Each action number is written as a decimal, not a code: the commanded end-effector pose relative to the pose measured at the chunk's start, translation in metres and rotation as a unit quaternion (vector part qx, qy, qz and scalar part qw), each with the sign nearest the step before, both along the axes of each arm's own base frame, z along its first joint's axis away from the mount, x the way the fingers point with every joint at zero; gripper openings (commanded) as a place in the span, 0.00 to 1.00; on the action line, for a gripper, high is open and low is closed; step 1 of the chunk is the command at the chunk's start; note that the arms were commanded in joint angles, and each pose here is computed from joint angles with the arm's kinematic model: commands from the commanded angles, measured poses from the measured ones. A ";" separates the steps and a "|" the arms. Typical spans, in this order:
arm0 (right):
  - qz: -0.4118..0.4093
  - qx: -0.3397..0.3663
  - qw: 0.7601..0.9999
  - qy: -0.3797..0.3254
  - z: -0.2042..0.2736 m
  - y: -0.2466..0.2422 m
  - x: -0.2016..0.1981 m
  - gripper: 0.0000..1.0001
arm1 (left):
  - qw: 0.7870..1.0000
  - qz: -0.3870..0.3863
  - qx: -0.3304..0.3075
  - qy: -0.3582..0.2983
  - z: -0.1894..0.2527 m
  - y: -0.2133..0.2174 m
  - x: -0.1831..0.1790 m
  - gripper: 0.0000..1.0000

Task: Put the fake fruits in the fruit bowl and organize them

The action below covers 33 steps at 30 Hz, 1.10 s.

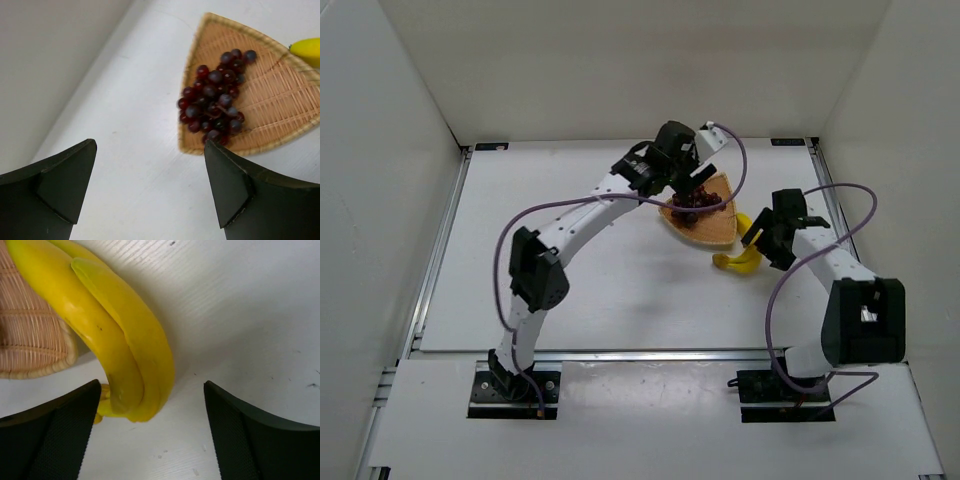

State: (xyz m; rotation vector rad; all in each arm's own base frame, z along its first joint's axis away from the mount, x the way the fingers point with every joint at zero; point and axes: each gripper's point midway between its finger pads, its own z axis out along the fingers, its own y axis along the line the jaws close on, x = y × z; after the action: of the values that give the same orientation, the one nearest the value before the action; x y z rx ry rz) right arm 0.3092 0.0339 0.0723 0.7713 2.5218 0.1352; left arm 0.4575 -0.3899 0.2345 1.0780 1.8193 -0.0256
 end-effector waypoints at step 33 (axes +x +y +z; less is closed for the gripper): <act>0.048 -0.021 0.997 -0.053 0.069 0.064 0.085 0.04 | 0.930 0.350 0.038 0.103 0.001 0.337 -0.058 1.00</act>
State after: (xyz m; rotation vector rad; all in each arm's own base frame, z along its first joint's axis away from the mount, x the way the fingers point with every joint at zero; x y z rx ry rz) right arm 0.3733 0.0803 0.1326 0.6381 2.4692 0.0844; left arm 0.4123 -0.0659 0.2182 0.5052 2.3355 0.3924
